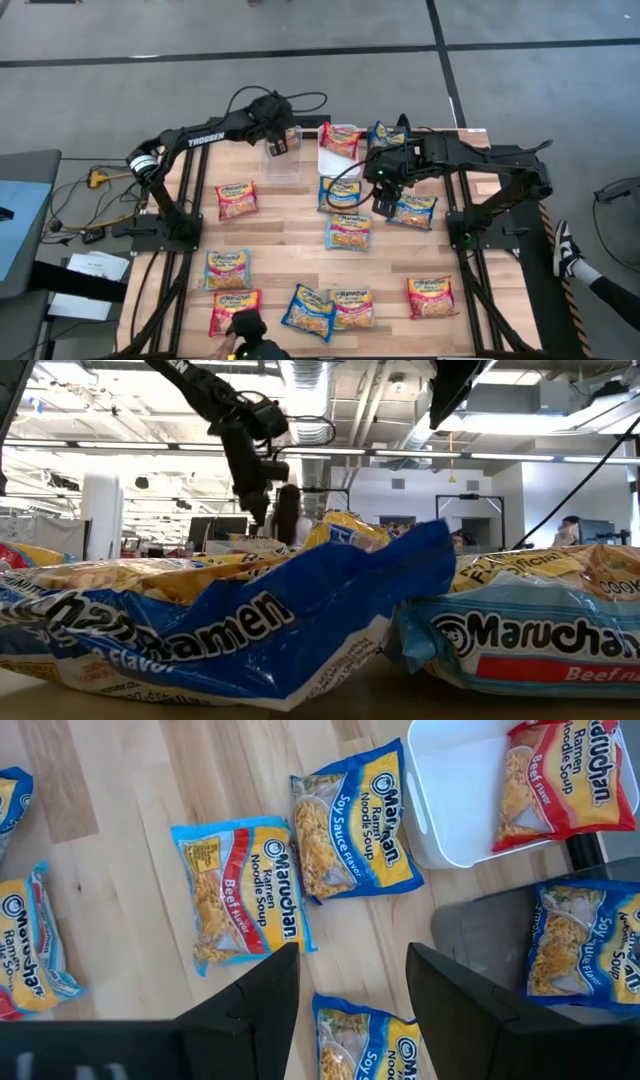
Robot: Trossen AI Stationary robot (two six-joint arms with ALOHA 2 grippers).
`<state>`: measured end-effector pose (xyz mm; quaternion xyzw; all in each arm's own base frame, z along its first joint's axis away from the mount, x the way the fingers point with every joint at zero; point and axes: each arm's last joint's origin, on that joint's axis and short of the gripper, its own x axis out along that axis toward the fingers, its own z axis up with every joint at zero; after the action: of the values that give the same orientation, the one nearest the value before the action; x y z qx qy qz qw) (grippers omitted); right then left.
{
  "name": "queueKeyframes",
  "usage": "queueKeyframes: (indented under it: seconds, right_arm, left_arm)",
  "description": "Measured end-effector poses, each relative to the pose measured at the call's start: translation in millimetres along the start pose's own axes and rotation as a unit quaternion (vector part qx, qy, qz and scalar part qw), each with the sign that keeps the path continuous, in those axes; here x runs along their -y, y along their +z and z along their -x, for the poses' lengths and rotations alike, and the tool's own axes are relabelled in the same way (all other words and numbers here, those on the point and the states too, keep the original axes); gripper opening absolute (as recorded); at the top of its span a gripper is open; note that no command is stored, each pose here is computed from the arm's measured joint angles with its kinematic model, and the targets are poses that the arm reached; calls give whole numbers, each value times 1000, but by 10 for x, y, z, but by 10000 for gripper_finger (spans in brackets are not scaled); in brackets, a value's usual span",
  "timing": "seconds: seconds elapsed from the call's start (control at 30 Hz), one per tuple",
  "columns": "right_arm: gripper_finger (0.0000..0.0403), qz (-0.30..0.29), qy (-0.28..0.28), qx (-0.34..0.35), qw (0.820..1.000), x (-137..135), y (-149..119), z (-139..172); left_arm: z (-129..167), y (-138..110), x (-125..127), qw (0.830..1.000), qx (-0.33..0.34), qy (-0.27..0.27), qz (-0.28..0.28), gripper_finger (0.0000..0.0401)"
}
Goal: Sort Maruchan noodles
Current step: Put the light blue noodle pack into the transparent bin, then put the blue noodle pack into the black bin
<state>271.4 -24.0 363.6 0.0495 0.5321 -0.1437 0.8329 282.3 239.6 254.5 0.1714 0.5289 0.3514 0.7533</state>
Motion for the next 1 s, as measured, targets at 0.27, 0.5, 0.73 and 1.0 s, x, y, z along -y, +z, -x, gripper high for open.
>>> queueKeyframes:
  seconds: [0.27, 0.5, 0.73, 1.0]
  right_arm:
    - [207, 14, -5, -27, 1000, 11, -53, 1]
    - [207, 22, -2, -30, 999, -31, -68, 9]
    - [207, 33, 7, -29, 999, -142, -90, 28]
    - [207, 28, 32, -13, 999, -329, -102, 61]
  left_arm:
    - [300, 124, -252, 996, -37, -19, 74, 113]
    - [600, 11, -310, 983, -106, -98, 110, 112]
    - [1115, -226, -305, 957, -39, -228, 174, 112]
    - [1709, -595, -141, 937, 93, -256, 218, 112]
